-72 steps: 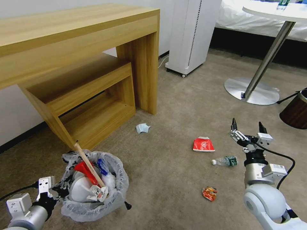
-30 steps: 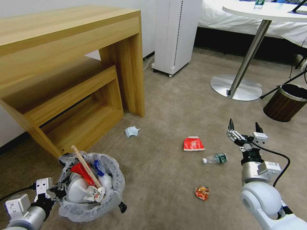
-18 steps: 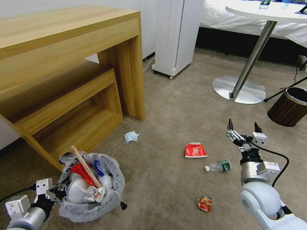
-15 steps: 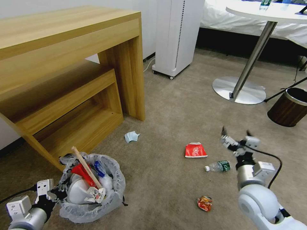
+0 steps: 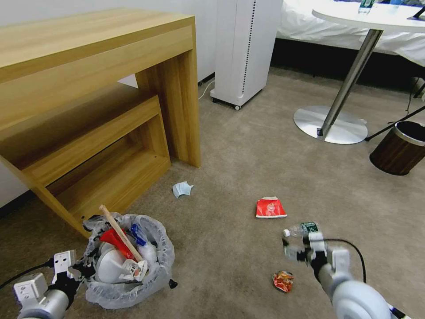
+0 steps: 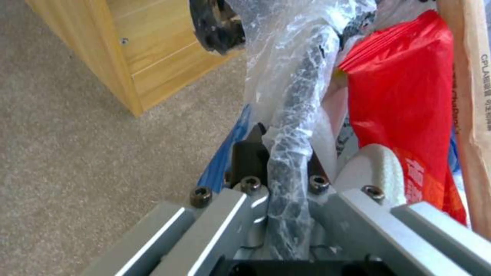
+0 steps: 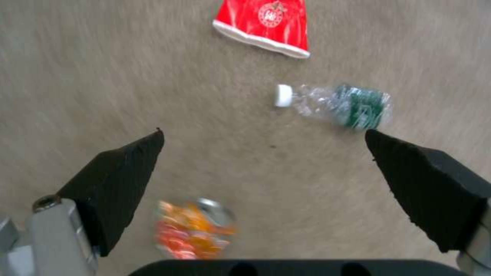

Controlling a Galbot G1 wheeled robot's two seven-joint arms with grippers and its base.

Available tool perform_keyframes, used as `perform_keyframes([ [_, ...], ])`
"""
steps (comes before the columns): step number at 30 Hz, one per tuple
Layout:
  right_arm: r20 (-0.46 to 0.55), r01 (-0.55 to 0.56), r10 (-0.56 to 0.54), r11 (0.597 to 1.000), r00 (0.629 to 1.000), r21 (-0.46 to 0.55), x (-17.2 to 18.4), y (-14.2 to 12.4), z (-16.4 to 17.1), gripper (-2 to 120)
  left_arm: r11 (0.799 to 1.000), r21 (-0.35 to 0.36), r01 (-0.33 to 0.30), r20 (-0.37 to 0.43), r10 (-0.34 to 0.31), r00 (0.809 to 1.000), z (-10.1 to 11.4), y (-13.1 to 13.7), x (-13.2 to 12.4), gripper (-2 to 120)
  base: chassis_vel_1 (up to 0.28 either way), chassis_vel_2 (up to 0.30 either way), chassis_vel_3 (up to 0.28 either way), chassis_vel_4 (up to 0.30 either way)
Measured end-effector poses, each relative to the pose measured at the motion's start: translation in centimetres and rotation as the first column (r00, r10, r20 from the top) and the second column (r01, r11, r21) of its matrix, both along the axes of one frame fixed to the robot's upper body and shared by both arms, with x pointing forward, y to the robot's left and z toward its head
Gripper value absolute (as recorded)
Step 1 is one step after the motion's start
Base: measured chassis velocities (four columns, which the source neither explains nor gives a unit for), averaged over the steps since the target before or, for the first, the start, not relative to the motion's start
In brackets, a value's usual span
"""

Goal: Pick up the trash bin and place the garbage on the floor into it.

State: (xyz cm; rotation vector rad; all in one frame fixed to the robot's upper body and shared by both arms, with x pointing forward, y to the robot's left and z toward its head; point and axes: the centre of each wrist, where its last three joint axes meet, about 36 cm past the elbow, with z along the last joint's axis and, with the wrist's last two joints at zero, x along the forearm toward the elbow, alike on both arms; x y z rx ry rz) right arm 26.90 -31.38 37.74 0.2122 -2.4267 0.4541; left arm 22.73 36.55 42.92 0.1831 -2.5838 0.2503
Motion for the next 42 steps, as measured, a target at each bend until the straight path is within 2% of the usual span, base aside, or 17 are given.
perform_keyframes([
  [1, 0.015, -0.077, 0.078, 0.995, 0.997, -0.069, -0.4, -1.1, -1.2, 100, 1.0, -0.001, -0.003, 0.001, 0.003, 1.0, -0.2, -0.1, 0.0, 1, 0.0, 0.0, 0.0, 0.0],
  [2, 0.015, -0.077, 0.078, 0.995, 0.997, -0.069, -0.4, -1.1, -1.2, 100, 1.0, -0.001, -0.003, 0.001, 0.003, 1.0, -0.2, -0.1, 0.0, 1, 0.0, 0.0, 0.0, 0.0],
  [4, 0.016, -0.178, 0.183, 0.972, 0.983, -0.156, -1.1, -2.9, -3.3, 100, 1.0, -0.001, -0.01, 0.003, 0.01, 1.0, -0.4, -0.1, 0.0, 1, 0.0, 0.0, 0.0, 0.0],
  [6, 0.006, -0.217, 0.222, 0.959, 0.975, -0.182, -1.5, -3.6, -4.1, 100, 1.0, -0.003, -0.014, 0.005, 0.014, 1.0, -0.5, -0.2, 0.0, 1, 0.0, 0.0, 0.0, 0.0],
  [9, -0.004, -0.326, 0.334, 0.918, 0.943, -0.228, -2.2, -5.8, -6.3, 100, 1.0, -0.008, -0.025, 0.011, 0.025, 1.0, -0.8, -0.3, 0.0, 1, 0.0, 0.0, 0.0, 0.0],
  [17, -0.023, -0.382, 0.391, 0.886, 0.92, -0.264, -1.3, -9.0, -8.1, 100, 0.999, -0.021, -0.042, 0.024, 0.043, 0.999, -1.9, -0.6, 0.2, 1, 0.0, 0.0, 0.0, 0.0],
  [27, 0.003, -0.401, 0.414, 0.884, 0.91, -0.241, 1.0, -8.5, -12.3, 100, 0.999, -0.032, -0.039, 0.031, 0.04, 0.999, -2.1, -0.9, 0.9, 1, 0.0, 0.0, 0.0, 0.0],
  [35, 0.032, -0.495, 0.512, 0.842, 0.858, -0.215, 0.1, -7.2, -13.4, 100, 0.998, -0.037, -0.042, 0.031, 0.044, 0.999, -2.0, -0.8, 1.3, 1, 0.0, 0.0, 0.0, 0.0],
  [42, 0.025, -0.52, 0.537, 0.827, 0.843, -0.216, -0.3, -7.1, -14.6, 100, 0.998, -0.041, -0.047, 0.034, 0.048, 0.998, -2.0, -0.8, 1.3, 1, 0.0, 0.0, 0.0, 0.0],
])
